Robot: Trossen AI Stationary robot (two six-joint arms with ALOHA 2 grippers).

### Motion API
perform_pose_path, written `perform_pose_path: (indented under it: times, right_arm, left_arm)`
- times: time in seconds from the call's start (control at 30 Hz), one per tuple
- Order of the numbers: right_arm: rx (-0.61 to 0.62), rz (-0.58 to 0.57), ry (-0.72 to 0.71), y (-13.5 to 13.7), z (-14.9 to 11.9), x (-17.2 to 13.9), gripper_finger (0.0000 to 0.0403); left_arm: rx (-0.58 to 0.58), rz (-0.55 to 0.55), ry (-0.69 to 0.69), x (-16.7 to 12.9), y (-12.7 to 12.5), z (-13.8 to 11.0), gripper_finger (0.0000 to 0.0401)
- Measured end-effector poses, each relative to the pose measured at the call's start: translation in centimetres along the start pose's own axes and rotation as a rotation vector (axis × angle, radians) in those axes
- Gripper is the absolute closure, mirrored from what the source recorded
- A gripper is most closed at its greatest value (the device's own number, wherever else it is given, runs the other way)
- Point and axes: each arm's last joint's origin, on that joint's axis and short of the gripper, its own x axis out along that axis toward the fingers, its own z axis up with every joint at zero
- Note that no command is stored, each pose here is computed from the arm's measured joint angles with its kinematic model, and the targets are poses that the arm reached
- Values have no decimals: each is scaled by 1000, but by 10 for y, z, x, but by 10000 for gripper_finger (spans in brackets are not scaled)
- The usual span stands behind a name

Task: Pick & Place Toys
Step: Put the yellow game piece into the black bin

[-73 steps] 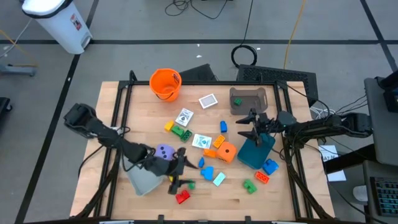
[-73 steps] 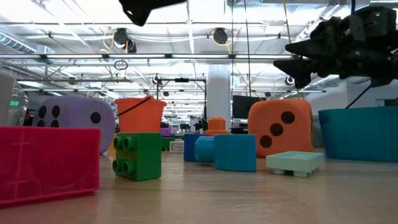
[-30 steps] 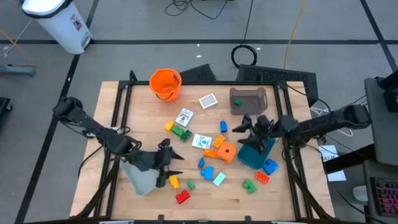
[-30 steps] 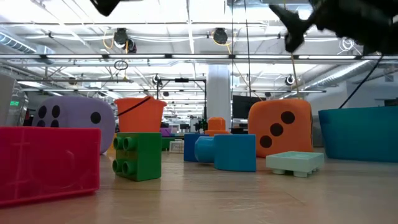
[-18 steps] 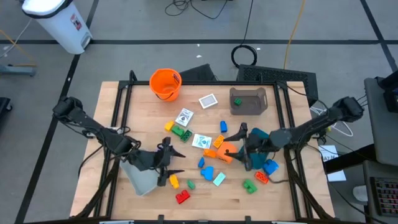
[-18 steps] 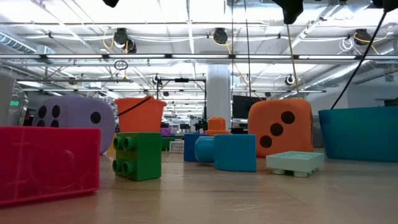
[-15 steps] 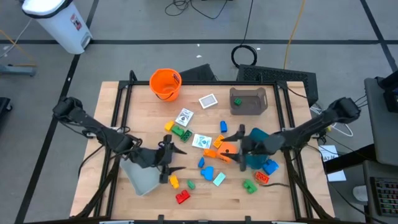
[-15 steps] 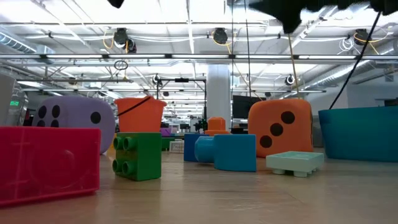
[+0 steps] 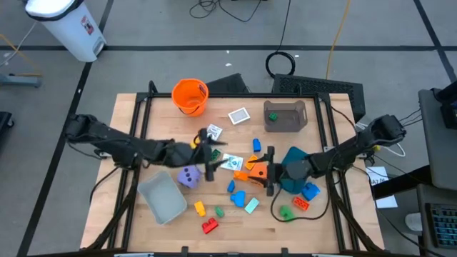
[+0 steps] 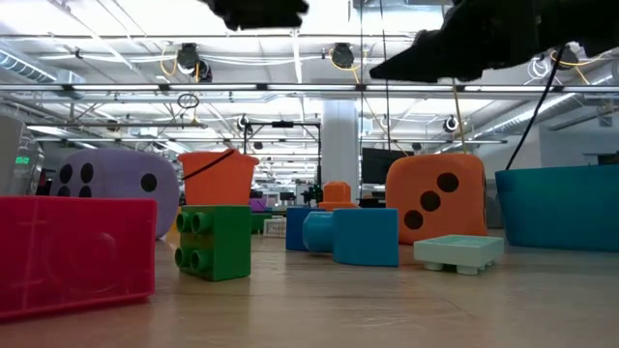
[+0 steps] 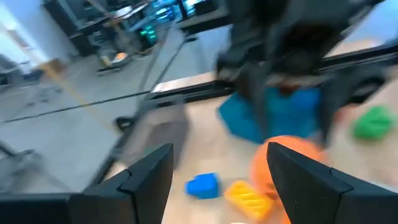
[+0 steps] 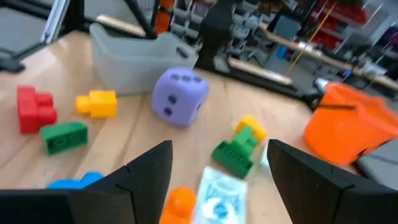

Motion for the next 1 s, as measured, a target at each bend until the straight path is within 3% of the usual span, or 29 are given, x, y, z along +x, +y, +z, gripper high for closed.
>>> perform_pose_path:
  times: [0.17,0.23,0.47,0.57,0.73,1.0]
  right_arm:
    - [-16,-32,19,-20,10,-15,149]
    - [-12,-43,47,-28,11,-22,149]
    - [177,-86,105,-46,10,-36,149]
    - [200,-91,118,-45,2,-36,149]
    - [227,-108,73,-44,-12,-33,149]
    - [271,-124,-31,-44,-18,-34,149]
  left_arm:
    - [39,54,137,13,33,-19,135]
    - [3,67,216,13,48,-29,135]
    - [-355,271,596,4,99,-76,135]
    - [-462,341,725,1,114,-94,135]
    - [-557,354,810,8,125,-113,135]
    - [-610,340,925,28,116,-141,135]
